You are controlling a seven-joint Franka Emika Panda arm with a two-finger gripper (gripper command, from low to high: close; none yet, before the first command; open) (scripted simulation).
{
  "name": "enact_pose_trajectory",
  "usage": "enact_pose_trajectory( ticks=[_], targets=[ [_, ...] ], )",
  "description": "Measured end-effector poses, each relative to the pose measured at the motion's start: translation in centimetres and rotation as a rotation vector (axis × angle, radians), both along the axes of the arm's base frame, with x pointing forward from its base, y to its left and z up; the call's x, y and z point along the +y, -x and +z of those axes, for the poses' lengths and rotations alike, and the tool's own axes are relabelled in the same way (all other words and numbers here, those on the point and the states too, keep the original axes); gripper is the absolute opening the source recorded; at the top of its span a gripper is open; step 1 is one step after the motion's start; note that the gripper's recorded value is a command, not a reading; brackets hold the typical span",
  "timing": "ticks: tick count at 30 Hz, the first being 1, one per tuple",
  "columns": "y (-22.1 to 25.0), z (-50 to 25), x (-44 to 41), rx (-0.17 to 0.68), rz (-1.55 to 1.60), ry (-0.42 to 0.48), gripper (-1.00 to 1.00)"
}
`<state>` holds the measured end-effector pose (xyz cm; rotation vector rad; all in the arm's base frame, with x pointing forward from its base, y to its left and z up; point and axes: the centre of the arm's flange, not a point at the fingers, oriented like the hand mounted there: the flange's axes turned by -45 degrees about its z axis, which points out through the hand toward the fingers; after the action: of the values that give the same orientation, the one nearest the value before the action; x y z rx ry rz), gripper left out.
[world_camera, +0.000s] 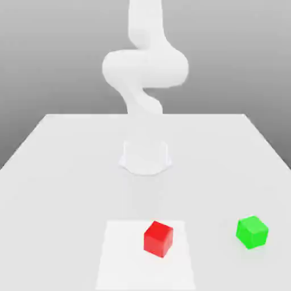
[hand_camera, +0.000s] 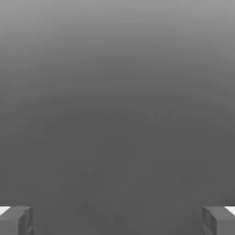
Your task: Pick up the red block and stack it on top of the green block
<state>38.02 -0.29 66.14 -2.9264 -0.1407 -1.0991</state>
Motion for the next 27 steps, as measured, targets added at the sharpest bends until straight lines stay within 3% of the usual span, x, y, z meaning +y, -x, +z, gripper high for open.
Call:
enact_pose_trajectory(
  ticks=[4,9,19,27],
  targets=[
    [-4.6,-9.7,0.5,0.141,0.182,0.066,0.00],
    [-6.9,-21.5,1.9,0.298,0.399,0.151,0.00],
    [-2.4,-42.5,3.5,0.594,0.839,0.352,0.00],
    [-1.2,-50.2,3.3,0.635,0.908,0.388,0.00]
  ],
)
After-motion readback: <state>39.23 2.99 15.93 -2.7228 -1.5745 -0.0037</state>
